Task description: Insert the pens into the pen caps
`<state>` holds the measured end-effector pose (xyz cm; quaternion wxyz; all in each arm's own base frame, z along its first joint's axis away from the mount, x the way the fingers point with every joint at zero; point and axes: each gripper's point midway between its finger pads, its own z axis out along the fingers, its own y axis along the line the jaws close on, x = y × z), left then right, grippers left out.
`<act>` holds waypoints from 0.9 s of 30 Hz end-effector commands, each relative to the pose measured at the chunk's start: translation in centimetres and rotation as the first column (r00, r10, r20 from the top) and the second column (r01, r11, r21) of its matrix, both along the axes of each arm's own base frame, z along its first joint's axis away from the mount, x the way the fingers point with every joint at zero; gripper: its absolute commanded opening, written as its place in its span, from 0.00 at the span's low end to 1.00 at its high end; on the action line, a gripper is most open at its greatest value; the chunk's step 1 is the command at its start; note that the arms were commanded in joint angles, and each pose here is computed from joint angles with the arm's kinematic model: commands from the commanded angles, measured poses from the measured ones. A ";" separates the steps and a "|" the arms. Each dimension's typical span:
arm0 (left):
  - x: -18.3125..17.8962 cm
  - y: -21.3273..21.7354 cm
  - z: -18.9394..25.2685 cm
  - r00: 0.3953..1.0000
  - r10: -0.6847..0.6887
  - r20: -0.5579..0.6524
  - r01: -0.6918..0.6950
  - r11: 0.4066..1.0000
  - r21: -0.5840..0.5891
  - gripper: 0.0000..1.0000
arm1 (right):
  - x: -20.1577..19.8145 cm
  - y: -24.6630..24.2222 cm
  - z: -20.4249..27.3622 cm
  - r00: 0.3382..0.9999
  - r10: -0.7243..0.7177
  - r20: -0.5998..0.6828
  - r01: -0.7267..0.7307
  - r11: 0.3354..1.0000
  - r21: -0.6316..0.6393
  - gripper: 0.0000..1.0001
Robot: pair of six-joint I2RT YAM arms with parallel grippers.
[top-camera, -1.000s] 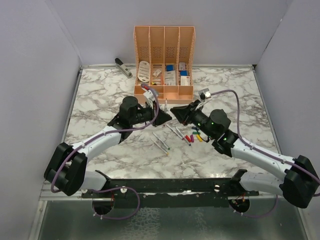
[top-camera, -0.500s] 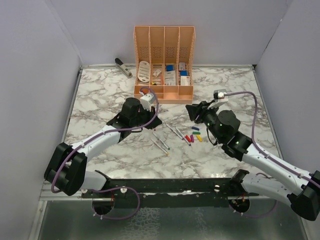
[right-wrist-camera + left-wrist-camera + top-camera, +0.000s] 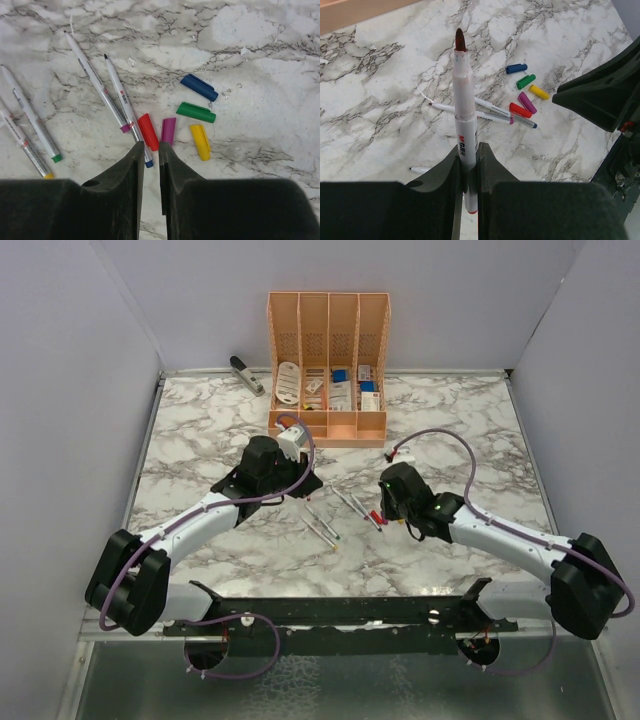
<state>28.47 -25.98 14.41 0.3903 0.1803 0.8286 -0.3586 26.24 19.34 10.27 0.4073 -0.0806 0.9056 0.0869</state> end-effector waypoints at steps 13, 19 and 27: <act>-0.8 -0.8 0.6 0.999 -0.043 0.003 0.043 0.997 -0.057 0.00 | -0.5 1.7 -4.1 0.983 0.065 -0.170 -0.077 0.995 -0.065 0.18; -0.8 -0.8 0.7 0.999 -0.046 0.006 0.046 0.997 -0.057 0.00 | 0.3 2.7 -4.5 0.980 0.088 -0.177 -0.103 0.992 -0.075 0.22; -0.7 -0.9 0.6 0.999 -0.051 0.006 0.051 0.997 -0.055 0.00 | 1.5 2.9 -4.9 0.982 0.083 -0.167 -0.103 0.988 -0.115 0.27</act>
